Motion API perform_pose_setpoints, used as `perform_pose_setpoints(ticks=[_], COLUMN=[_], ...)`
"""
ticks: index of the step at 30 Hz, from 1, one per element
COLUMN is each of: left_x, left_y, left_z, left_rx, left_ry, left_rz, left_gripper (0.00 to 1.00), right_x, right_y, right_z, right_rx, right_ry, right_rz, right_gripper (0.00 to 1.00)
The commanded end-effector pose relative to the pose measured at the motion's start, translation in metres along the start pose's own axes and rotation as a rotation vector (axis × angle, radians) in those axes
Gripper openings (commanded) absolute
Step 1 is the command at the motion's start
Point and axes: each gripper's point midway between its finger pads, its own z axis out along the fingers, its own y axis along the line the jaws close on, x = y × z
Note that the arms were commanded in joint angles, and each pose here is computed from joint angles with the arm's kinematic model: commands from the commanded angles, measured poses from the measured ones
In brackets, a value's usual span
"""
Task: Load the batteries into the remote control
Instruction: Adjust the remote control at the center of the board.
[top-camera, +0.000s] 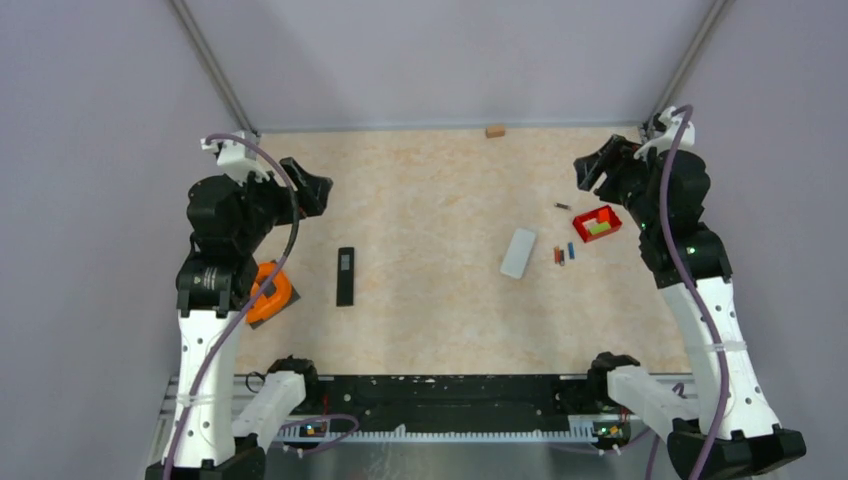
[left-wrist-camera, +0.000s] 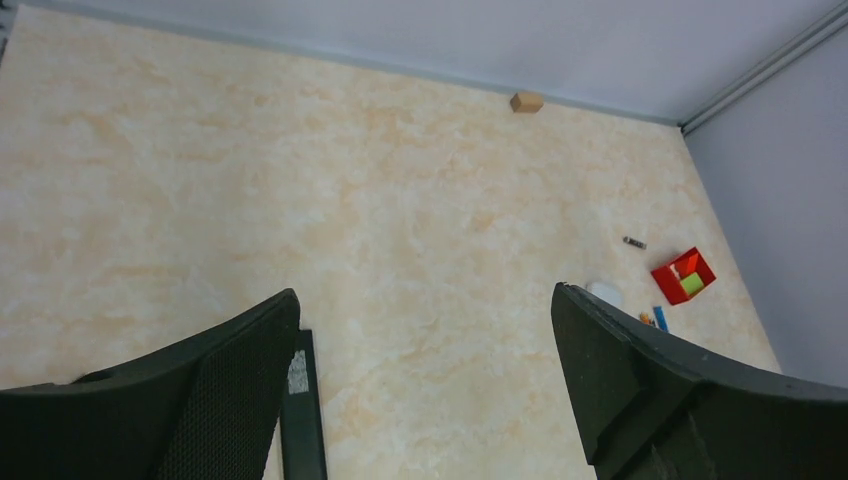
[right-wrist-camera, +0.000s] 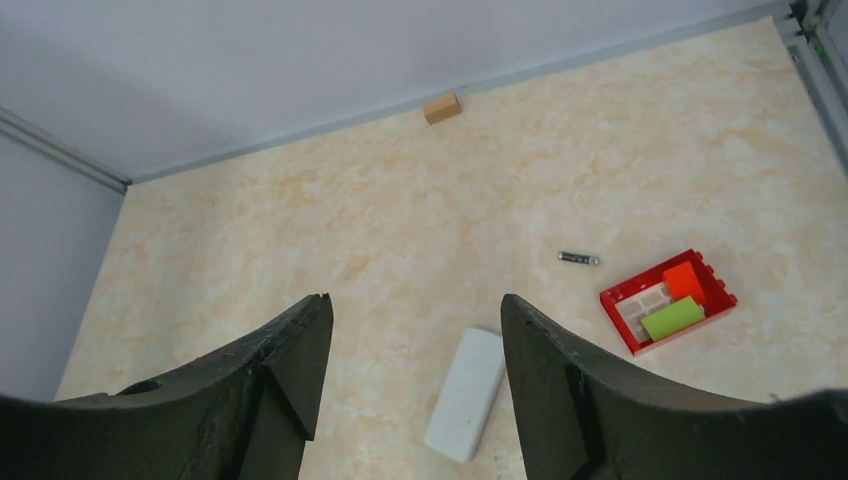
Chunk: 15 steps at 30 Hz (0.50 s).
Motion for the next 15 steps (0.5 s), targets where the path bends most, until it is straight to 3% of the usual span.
perform_pose_setpoints(ticks=[1, 5, 9, 15], left_x=[0.015, 0.061, 0.104, 0.165], left_y=[0.005, 0.013, 0.008, 0.06], left_z=[0.008, 0.026, 0.051, 0.067], left_rx=[0.001, 0.023, 0.161, -0.074], left_ry=[0.017, 0.115, 0.135, 0.225], left_rz=[-0.042, -0.14, -0.237, -0.346], left_gripper=[0.99, 0.99, 0.99, 0.99], right_x=[-0.012, 0.008, 0.039, 0.074], right_y=[0.002, 0.012, 0.016, 0.01], right_z=[-0.003, 0.0, 0.011, 0.026], right_rx=[-0.046, -0.154, -0.209, -0.204], right_ry=[-0.153, -0.164, -0.083, 0.023], right_rz=[0.034, 0.044, 0.075, 0.112], right_gripper=[0.67, 0.69, 0.7, 0.7])
